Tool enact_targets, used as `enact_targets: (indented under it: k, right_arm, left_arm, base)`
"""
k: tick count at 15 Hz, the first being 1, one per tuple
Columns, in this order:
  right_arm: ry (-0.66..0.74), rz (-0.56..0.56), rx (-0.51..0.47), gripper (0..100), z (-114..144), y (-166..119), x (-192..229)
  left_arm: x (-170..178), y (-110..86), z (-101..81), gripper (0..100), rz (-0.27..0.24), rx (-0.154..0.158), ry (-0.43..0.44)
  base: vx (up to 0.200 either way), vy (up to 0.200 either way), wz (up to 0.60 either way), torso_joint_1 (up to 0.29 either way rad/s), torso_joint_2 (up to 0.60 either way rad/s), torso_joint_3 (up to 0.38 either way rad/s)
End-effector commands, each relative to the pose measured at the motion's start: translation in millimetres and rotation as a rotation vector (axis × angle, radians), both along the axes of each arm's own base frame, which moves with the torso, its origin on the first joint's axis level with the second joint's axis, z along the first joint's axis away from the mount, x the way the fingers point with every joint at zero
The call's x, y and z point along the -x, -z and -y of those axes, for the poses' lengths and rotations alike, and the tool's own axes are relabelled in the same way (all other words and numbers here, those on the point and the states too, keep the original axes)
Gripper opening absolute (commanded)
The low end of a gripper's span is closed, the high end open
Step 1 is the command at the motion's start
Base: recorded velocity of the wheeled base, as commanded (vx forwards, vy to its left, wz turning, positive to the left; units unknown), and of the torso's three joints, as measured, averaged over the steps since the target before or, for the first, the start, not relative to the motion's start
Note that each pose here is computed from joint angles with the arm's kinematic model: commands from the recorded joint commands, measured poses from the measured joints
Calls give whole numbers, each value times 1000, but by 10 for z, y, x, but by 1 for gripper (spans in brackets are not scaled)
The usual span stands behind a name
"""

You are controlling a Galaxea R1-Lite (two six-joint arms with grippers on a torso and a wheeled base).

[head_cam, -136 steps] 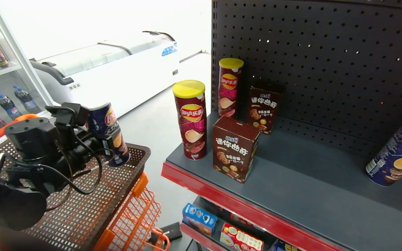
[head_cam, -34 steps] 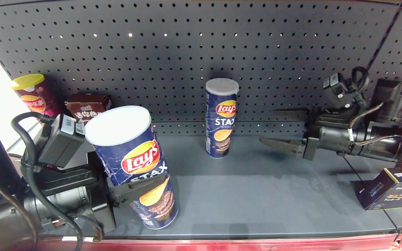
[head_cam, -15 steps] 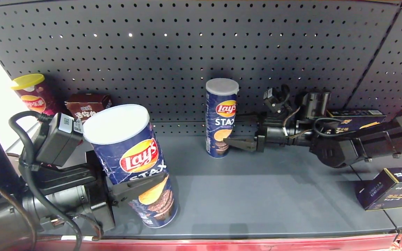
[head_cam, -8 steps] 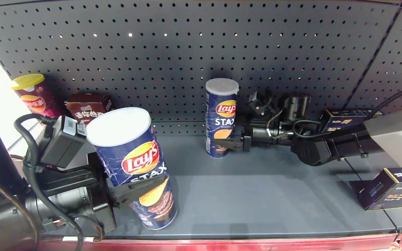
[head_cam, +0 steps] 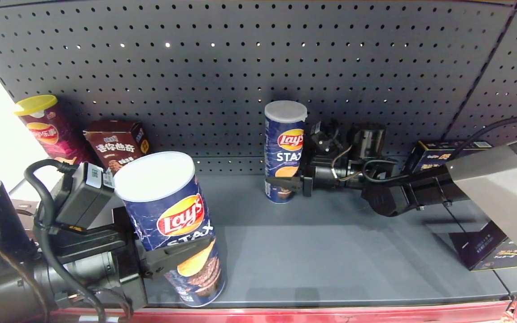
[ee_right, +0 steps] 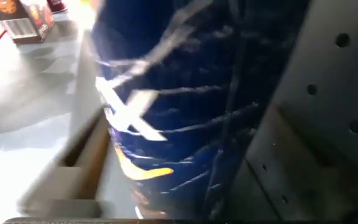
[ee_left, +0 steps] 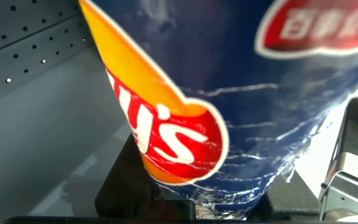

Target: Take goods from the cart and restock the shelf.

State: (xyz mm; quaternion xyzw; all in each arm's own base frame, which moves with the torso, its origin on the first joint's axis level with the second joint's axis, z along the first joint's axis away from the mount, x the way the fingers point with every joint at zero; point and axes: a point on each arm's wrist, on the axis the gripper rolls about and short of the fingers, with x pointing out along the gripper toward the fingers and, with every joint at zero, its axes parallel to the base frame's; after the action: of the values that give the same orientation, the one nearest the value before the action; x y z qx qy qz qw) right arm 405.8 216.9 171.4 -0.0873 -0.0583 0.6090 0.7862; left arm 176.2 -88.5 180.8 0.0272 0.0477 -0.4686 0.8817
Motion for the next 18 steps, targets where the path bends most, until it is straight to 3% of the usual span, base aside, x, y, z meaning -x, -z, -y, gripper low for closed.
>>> enact_targets:
  k: [1, 4, 9, 14, 18]
  right_arm:
    - [-1, -6, 0, 0, -9, 15, 1]
    - [-7, -6, 0, 0, -36, 6, 27]
    - [3, 18, -16, 0, -16, -291, 334]
    - [50, -88, -67, 0, 101, -627, 1325]
    - [47, -137, -30, 0, 296, -482, 1855]
  left_arm:
    - [0, -10, 2, 0, 4, 2, 1]
    - [-1, -10, -1, 0, 4, 2, 0]
    - [-2, -23, -1, 0, 10, 4, -2]
    - [-13, -76, 11, 0, 48, 19, 4]
    - [-8, -86, 5, 0, 52, 22, -2]
  base:
    - [0, 0, 0, 0, 0, 0]
    - [0, 0, 0, 0, 0, 0]
    - [0, 0, 0, 0, 0, 0]
    - [0, 0, 0, 0, 0, 0]
    - [0, 0, 0, 0, 0, 0]
